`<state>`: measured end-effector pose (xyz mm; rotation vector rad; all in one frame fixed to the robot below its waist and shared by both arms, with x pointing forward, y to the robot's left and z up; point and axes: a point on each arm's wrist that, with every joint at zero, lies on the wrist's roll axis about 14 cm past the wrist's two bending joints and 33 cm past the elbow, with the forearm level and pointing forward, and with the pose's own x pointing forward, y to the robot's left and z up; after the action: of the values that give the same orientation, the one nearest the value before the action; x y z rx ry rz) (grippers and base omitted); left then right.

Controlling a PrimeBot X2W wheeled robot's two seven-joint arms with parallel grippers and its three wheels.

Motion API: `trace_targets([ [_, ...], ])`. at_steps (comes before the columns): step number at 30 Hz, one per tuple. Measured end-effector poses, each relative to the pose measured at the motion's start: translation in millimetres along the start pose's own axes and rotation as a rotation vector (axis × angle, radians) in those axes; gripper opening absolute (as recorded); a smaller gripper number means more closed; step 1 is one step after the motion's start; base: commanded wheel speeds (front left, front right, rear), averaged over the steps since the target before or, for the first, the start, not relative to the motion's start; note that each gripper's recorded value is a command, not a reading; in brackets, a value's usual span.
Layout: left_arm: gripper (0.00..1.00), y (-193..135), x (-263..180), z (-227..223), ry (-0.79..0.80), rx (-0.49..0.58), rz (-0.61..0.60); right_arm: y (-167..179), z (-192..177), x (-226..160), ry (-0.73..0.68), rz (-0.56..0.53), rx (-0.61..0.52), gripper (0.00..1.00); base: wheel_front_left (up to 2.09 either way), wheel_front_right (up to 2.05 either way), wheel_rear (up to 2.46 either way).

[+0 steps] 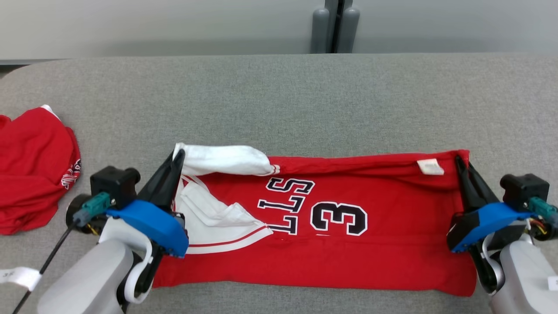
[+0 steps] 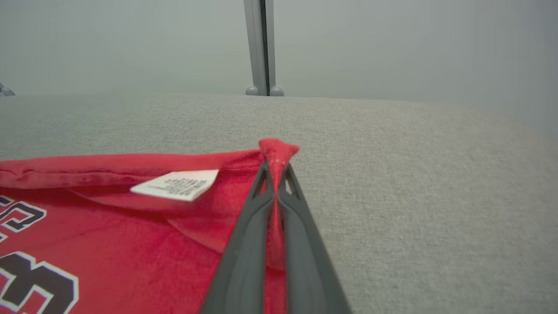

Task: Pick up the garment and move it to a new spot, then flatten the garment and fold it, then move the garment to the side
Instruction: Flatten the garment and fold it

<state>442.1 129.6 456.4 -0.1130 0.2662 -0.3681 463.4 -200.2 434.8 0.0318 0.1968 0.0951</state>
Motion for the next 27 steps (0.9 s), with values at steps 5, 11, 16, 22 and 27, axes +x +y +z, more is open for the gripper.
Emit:
trace_targets([
  [5, 0.00, -1, -17, -11, 0.014, -0.026, 0.027, 7, -6, -14, -0.011, 0.004, 0.022, 0.00, 0.00, 0.00, 0.00],
  [11, 0.09, -2, -31, -21, 0.023, -0.049, 0.056, 9, -13, -30, -0.015, -0.009, 0.047, 0.86, 0.00, 0.00, 0.00],
  [16, 1.00, 1, -36, -20, -0.001, -0.047, 0.086, 9, -6, -38, -0.053, -0.016, 0.061, 1.00, 0.00, 0.00, 0.00],
  [22, 1.00, 7, -40, -15, -0.044, -0.031, 0.133, 8, 16, -44, -0.131, -0.020, 0.060, 1.00, 0.00, 0.00, 0.00],
  [27, 1.00, 16, -36, 11, -0.142, 0.007, 0.184, 2, 12, -45, -0.114, -0.042, 0.073, 1.00, 0.00, 0.00, 0.00],
])
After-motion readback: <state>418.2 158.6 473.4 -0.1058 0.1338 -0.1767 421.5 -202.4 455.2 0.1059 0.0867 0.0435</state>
